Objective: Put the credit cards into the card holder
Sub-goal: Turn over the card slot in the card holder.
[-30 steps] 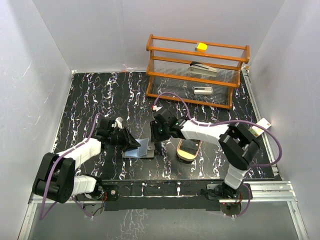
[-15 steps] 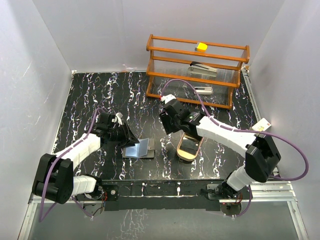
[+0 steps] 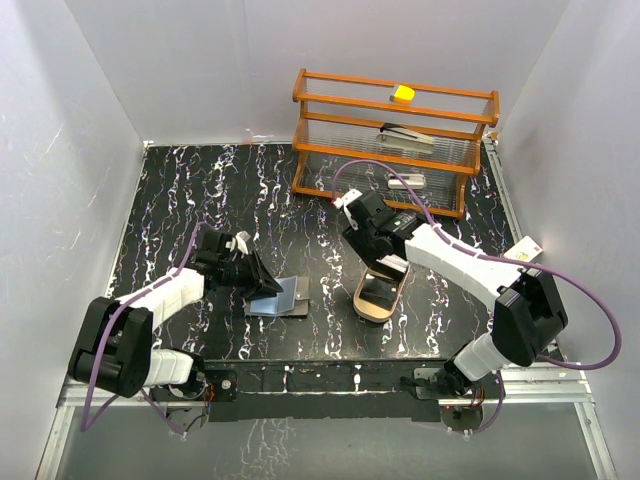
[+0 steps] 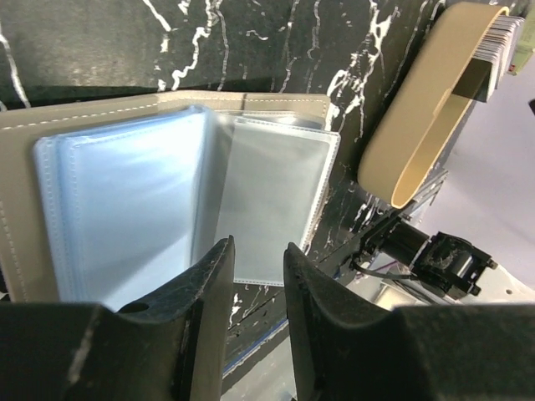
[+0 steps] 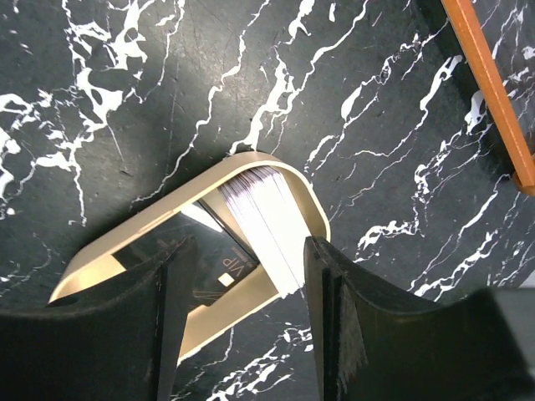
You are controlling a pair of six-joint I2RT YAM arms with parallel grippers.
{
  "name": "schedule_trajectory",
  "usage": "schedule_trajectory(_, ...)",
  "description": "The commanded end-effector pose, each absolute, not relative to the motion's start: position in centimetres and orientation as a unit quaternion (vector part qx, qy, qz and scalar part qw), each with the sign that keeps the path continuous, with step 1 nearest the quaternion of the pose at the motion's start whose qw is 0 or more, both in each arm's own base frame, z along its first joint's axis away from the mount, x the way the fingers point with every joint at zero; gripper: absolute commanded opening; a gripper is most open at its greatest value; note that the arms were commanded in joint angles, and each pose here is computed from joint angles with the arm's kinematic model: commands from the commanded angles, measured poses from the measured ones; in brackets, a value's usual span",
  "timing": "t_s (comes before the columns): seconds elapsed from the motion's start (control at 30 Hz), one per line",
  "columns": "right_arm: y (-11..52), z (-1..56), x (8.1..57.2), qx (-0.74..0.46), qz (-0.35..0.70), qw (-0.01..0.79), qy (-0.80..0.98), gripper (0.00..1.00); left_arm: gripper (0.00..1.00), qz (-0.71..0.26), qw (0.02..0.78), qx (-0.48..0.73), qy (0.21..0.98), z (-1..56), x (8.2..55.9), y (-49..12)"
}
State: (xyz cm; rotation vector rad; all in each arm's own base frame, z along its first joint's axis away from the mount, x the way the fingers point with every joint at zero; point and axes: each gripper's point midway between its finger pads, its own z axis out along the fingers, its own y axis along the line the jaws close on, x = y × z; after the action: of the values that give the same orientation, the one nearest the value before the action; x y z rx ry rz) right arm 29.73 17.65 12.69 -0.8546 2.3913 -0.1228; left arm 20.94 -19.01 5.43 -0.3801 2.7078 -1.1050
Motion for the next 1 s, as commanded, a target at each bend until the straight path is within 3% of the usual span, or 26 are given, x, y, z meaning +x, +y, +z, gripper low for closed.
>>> schedule_trajectory(0.0,16.8,13.6,30.4,-0.372,-0.056,0.306,0.875,0.52,0.28,-0.418,0.087,-0.107,0.898,6.9,20.5,-20.4)
schedule_trajectory(0.37,15.5,12.1,30.2,-0.391,-0.048,0.283,0.874,0.54,0.27,-0.46,0.067,-0.089,0.881,7.2,20.0,-21.7)
schedule_trajectory(0.97,13.4,10.6,30.3,-0.397,-0.098,0.294,0.864,0.58,0.25,-0.422,0.046,-0.113,0.898,3.1,19.8,-21.1)
